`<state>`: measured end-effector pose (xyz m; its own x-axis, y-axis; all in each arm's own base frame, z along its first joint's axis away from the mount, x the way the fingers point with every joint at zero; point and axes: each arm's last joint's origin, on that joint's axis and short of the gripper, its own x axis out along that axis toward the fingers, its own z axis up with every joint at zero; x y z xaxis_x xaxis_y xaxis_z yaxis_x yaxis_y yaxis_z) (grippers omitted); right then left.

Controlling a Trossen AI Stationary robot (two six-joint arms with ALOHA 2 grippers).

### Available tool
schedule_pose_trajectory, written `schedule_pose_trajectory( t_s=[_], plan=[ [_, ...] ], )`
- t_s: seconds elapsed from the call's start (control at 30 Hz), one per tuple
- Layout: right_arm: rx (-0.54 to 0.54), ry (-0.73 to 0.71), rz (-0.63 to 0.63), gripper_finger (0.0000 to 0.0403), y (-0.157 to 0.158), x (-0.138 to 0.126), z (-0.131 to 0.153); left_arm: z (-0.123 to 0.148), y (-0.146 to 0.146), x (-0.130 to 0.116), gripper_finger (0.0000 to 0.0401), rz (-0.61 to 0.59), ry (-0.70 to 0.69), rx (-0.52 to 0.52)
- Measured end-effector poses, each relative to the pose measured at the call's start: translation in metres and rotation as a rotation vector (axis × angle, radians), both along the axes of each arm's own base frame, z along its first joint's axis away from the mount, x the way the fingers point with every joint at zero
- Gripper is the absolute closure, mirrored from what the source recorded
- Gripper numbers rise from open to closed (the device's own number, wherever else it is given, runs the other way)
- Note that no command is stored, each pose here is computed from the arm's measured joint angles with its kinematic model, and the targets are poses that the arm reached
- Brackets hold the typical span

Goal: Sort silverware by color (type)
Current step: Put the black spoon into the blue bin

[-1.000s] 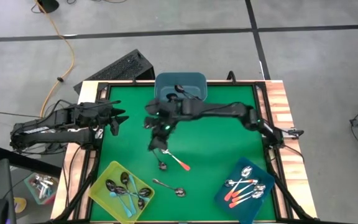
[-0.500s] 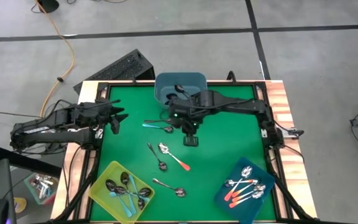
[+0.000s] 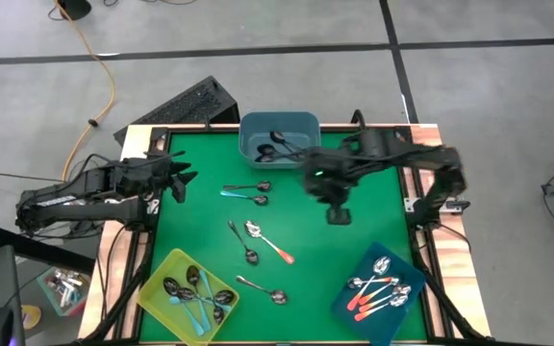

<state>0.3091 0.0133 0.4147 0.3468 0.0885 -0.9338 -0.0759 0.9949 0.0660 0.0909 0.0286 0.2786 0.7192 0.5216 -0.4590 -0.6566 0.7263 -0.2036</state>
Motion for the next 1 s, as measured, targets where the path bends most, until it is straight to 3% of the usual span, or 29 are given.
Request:
schedule_pose_trajectory(
  t_s=[0.17, 0.37, 0.63, 1.0],
  plan=[
    [-0.057, -0.085, -0.151, 0.0391, -0.004, -0.040, -0.005, 0.002, 0.001, 0.000, 0.0231, 0.046, -0.022, 0.017],
    [-0.066, -0.268, -0.197, 0.0391, -0.007, -0.047, -0.058, 0.002, 0.002, 0.000, 0.0231, 0.081, -0.032, 0.013],
    [-0.138, -0.549, -0.213, 0.0364, -0.031, -0.009, -0.131, 0.002, 0.002, -0.001, 0.0231, 0.101, -0.032, 0.020],
    [-0.171, -0.594, -0.234, 0.0268, -0.066, 0.060, -0.192, 0.002, 0.003, -0.001, 0.0231, 0.117, -0.016, 0.052]
  ],
)
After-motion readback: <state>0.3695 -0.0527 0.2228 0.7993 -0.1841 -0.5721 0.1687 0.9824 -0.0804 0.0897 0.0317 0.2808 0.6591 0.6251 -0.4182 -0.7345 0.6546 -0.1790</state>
